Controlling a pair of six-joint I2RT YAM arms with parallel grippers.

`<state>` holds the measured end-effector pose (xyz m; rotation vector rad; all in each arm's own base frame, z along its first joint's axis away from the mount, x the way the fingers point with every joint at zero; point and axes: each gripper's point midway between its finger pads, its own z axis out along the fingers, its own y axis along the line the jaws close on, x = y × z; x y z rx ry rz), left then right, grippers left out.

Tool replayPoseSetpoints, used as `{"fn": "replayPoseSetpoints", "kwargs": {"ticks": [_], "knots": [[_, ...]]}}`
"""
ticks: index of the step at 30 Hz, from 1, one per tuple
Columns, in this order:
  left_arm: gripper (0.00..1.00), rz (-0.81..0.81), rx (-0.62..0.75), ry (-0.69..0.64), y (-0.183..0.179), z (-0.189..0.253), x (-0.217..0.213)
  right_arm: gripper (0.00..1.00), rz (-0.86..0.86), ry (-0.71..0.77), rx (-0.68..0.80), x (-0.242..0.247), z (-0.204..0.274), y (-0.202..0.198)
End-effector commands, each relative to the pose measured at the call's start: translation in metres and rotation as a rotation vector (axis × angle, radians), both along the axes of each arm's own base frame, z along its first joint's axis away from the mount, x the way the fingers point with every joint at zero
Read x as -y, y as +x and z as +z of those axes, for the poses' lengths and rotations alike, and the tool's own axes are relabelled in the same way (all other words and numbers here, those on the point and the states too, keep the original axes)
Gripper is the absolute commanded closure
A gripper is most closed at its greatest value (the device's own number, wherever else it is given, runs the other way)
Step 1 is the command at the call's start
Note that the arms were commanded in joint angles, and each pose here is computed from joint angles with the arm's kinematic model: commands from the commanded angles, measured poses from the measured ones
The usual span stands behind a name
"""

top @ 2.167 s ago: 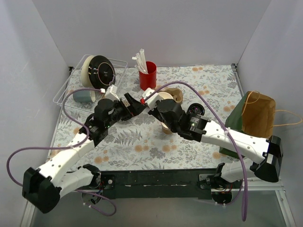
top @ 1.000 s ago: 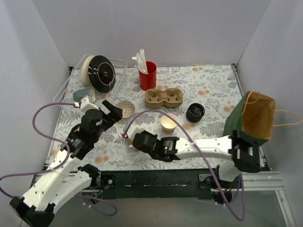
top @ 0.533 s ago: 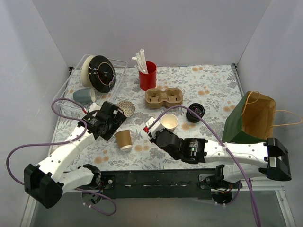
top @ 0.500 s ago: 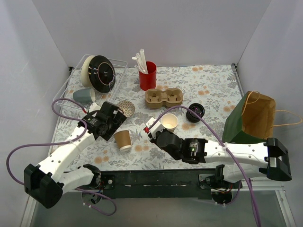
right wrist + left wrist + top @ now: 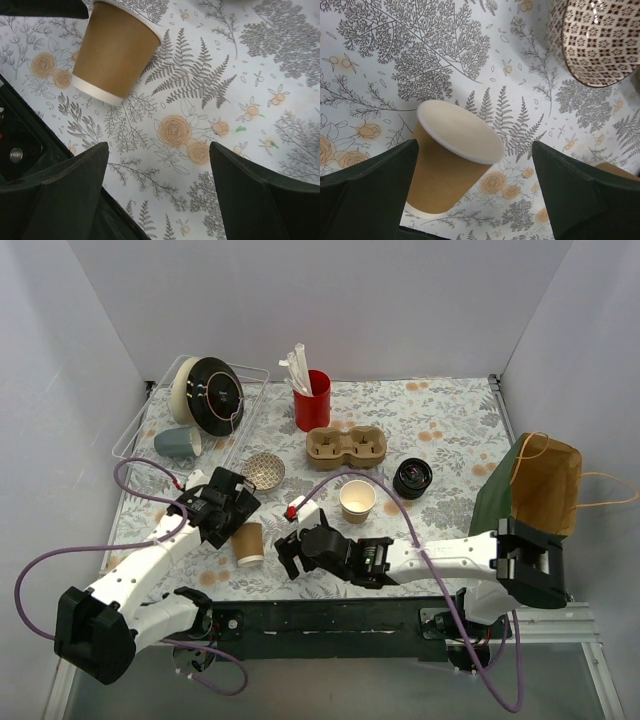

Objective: Pack the takeout coffee

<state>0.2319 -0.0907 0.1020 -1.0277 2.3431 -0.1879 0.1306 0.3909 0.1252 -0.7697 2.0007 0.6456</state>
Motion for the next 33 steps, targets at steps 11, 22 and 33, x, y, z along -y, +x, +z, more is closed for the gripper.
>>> {"fn": "replayPoseSetpoints", "kwargs": {"ticks": [11, 22, 33], "knots": [[0.02, 0.062, 0.036, 0.011, -0.006, 0.004, -0.014, 0.11, -0.159, 0.321, -0.138, -0.089, 0.028, 0.008], [0.03, 0.249, -0.067, 0.145, -0.025, 0.015, -0.053, 0.19, 0.461, 0.367, 0.044, -0.048, 0.071, 0.023], [0.08, 0.181, -0.088, -0.033, -0.053, 0.013, -0.031, 0.23, 0.915, 0.296, -0.136, -0.05, 0.056, 0.03]]}}
